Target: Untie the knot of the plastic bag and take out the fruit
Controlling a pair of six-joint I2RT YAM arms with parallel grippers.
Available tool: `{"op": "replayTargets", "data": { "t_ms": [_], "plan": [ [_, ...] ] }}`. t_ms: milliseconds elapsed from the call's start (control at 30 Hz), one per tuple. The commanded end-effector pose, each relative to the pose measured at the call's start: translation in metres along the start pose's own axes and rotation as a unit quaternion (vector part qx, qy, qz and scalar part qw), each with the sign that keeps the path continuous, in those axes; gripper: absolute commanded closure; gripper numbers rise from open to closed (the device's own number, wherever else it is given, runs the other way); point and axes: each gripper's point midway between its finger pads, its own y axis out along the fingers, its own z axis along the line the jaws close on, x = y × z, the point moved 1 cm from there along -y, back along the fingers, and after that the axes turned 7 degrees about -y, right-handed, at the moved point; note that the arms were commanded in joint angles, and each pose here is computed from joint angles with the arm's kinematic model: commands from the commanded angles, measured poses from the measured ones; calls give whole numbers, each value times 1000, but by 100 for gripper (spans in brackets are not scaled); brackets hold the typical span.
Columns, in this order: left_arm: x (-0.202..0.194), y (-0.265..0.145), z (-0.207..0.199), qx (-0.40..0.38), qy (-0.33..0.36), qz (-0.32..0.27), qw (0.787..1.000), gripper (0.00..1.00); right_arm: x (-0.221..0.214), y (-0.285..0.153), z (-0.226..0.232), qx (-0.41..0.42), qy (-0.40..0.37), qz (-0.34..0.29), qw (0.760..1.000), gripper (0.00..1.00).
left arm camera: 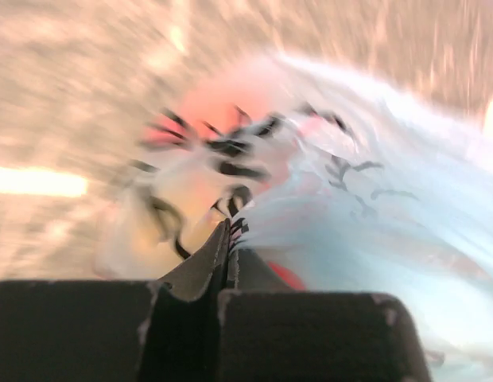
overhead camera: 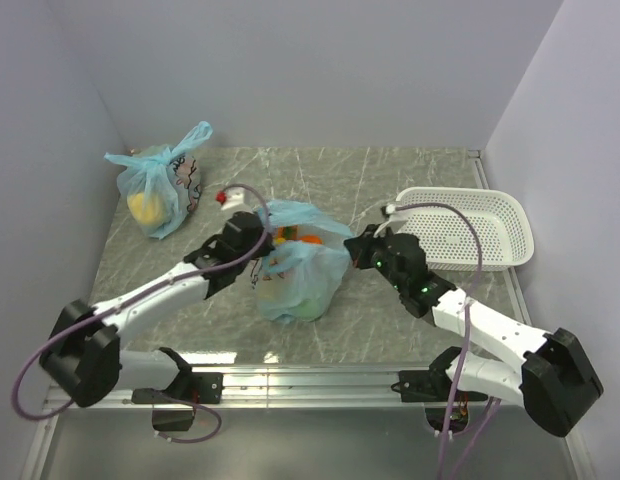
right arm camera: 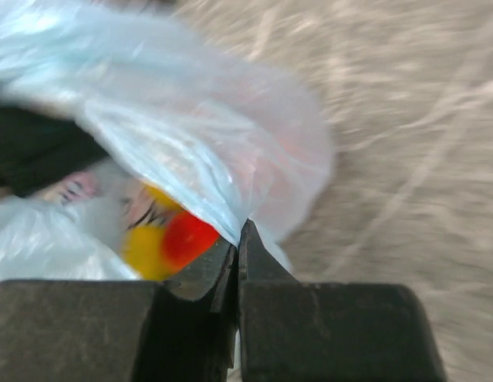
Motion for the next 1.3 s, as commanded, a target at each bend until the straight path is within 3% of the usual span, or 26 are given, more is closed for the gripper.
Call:
{"op": "replayTargets", "data": {
  "t_ms": [0, 300, 533, 600, 733, 767, 900, 967, 1033, 1167, 1267],
  "plan": [
    [36, -19, 33, 38, -10, -52, 998, 99, 7, -7, -41, -76, 40, -12, 996, 100],
    [67, -68, 88, 96, -33, -108, 989, 100, 23, 14, -58, -91, 54, 10, 994, 100],
    [72, -101, 107, 120, -60, -131, 982, 100, 77, 36, -55, -84, 56, -24, 995, 100],
    [67, -105, 104, 94, -67, -128, 985, 99, 97, 52, -41, -53, 46, -17, 997, 100],
    [33, -96, 72, -17, -80, -51, 995, 99, 114, 86, -24, -13, 29, 12, 999, 100],
    [22, -97, 59, -54, -92, -20, 994, 99, 116, 90, -20, -2, 30, 13, 999, 97],
    [-12, -96, 50, -92, -113, 36, 989, 99, 119, 89, 8, 34, -2, 25, 999, 48],
    [-23, -102, 36, -118, -120, 52, 984, 99, 120, 76, 29, 41, -41, 19, 998, 35],
    [-35, -110, 16, -153, -115, 68, 979, 94, 106, 62, 38, 32, -71, 38, 996, 32],
    [-51, -122, -11, -187, -93, 87, 974, 87, 97, 11, 80, 31, -99, 9, 995, 26],
    [-62, -124, -16, -180, -75, 90, 977, 82, 82, -7, 72, -7, -83, 7, 996, 25]
  ]
}}
